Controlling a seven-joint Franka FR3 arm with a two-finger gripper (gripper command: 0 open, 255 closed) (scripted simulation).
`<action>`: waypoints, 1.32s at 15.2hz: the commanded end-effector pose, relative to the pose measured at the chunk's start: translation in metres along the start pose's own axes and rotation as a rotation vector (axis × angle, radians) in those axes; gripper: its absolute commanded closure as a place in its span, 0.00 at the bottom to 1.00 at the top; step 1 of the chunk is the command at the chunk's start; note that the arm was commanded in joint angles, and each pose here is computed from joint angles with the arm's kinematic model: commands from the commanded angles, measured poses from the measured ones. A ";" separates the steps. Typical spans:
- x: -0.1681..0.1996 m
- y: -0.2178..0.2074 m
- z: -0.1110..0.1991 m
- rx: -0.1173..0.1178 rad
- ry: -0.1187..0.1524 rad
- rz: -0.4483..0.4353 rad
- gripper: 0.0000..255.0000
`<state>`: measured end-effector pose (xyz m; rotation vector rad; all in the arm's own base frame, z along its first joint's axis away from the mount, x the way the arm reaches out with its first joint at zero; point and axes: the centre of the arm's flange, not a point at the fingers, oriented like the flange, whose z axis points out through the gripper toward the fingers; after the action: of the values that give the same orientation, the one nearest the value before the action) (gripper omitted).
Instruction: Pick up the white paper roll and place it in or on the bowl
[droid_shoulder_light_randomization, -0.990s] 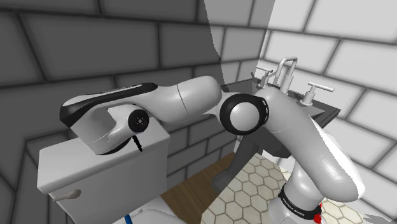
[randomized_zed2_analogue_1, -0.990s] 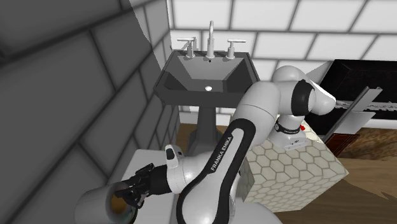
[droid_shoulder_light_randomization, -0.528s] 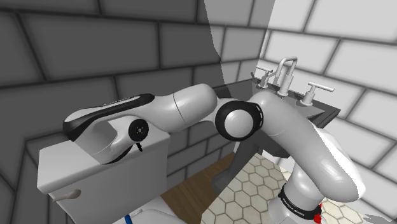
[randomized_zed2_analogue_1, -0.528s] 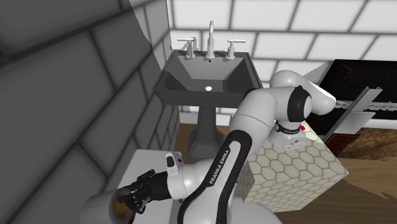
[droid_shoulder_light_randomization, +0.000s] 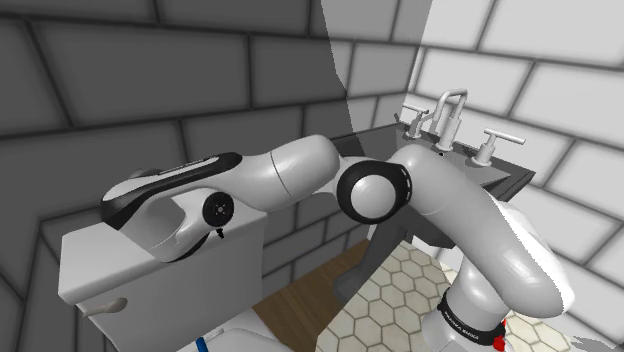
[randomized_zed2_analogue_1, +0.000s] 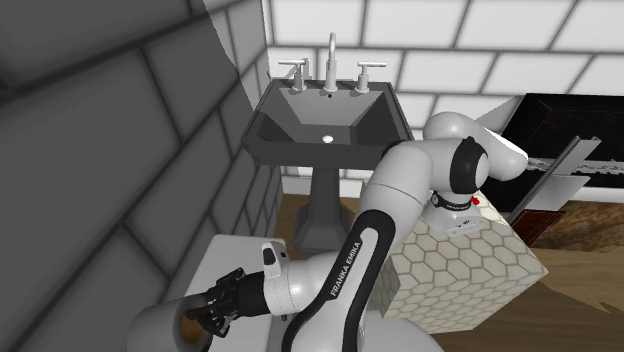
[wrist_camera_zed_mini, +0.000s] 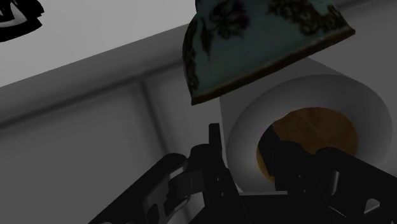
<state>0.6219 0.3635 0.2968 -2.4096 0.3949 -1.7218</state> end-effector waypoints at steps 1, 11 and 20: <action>-0.006 0.001 0.001 -0.001 -0.012 -0.004 1.00; -0.006 0.001 -0.038 0.000 -0.012 -0.004 0.00; -0.006 0.001 -0.049 -0.001 -0.012 -0.004 0.00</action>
<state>0.5740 0.3652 0.3074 -2.4212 0.3894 -1.7087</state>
